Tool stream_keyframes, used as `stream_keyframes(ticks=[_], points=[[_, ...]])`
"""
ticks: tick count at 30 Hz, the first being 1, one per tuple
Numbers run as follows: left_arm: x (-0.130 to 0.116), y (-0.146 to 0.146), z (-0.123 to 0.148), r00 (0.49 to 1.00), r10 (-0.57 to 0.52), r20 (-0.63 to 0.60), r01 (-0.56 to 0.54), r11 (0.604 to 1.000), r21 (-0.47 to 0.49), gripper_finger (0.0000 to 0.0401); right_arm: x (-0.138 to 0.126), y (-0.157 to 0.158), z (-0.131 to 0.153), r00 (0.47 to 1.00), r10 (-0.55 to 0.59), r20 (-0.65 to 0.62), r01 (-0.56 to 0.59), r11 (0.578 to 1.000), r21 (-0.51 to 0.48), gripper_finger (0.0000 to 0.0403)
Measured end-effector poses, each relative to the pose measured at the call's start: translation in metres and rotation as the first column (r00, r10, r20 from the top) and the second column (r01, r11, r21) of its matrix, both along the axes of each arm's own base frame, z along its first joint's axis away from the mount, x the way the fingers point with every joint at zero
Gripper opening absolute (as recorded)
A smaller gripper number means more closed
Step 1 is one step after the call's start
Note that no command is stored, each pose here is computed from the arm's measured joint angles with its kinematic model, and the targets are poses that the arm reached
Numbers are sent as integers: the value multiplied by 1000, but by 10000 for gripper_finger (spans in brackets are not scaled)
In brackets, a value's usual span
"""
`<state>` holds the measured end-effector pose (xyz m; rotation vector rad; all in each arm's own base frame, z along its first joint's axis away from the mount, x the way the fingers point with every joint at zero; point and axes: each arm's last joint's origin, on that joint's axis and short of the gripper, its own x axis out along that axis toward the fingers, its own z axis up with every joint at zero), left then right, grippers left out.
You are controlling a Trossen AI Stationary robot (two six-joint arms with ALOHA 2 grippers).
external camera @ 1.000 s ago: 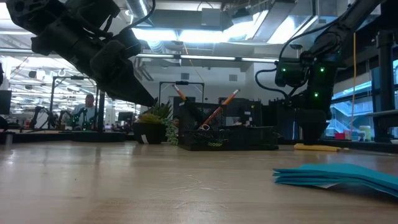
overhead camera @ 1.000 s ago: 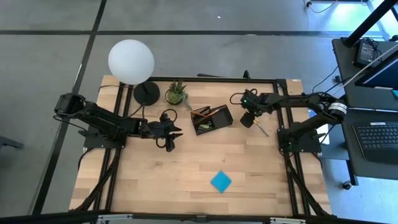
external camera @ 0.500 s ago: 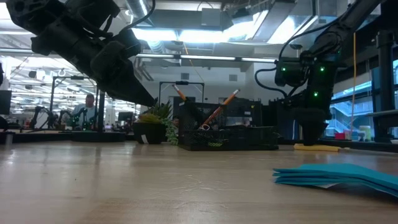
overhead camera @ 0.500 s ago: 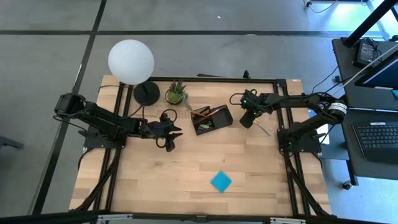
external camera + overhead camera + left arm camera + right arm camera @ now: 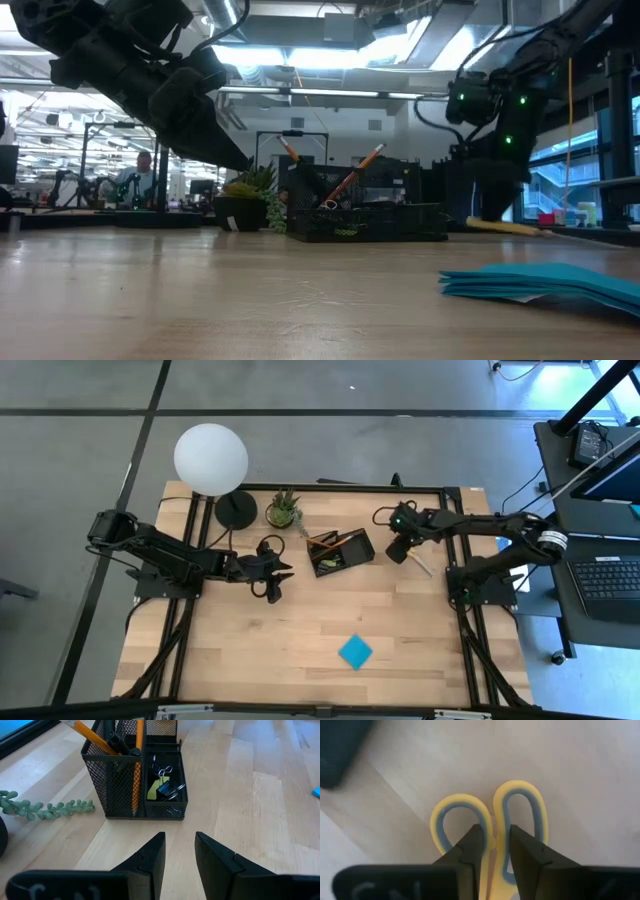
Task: Pick and place office supplies into organizer
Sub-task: Put the yellow scissors into the desk organizer
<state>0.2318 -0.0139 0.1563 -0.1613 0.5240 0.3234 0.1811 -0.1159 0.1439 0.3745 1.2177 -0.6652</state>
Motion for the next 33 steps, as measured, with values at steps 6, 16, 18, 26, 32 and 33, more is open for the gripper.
stream_keyframes(ticks=[6, 16, 18, 26, 32, 33], points=[[0, 0, 0, 1000, 0, -1, 0, 1000, 0, 98, 0, 0, 24, 997, 4, 83, 1, 999, -51, 78], [0, 0, 0, 1000, 0, 0, 0, 1000, 0, 98, 9, 1, 95, 938, 66, 341, -8, 986, -167, 78], [0, 0, 0, 1000, 1, 1, -1, 1000, 0, 98, 14, 5, 113, 907, 107, 406, -19, 977, -213, 78], [0, 0, 0, 1000, 11, 1, -11, 1000, 7, 98, 52, 33, 172, 605, 385, 697, -113, 908, -404, 78], [0, 1, 0, 1000, 18, 1, -18, 1000, 12, 98, 82, 57, 181, 409, 599, 688, -159, 789, -593, 78], [0, 1, 0, 1000, 18, 1, -18, 1000, 12, 98, 88, 59, 180, 391, 623, 678, -165, 772, -614, 78]])
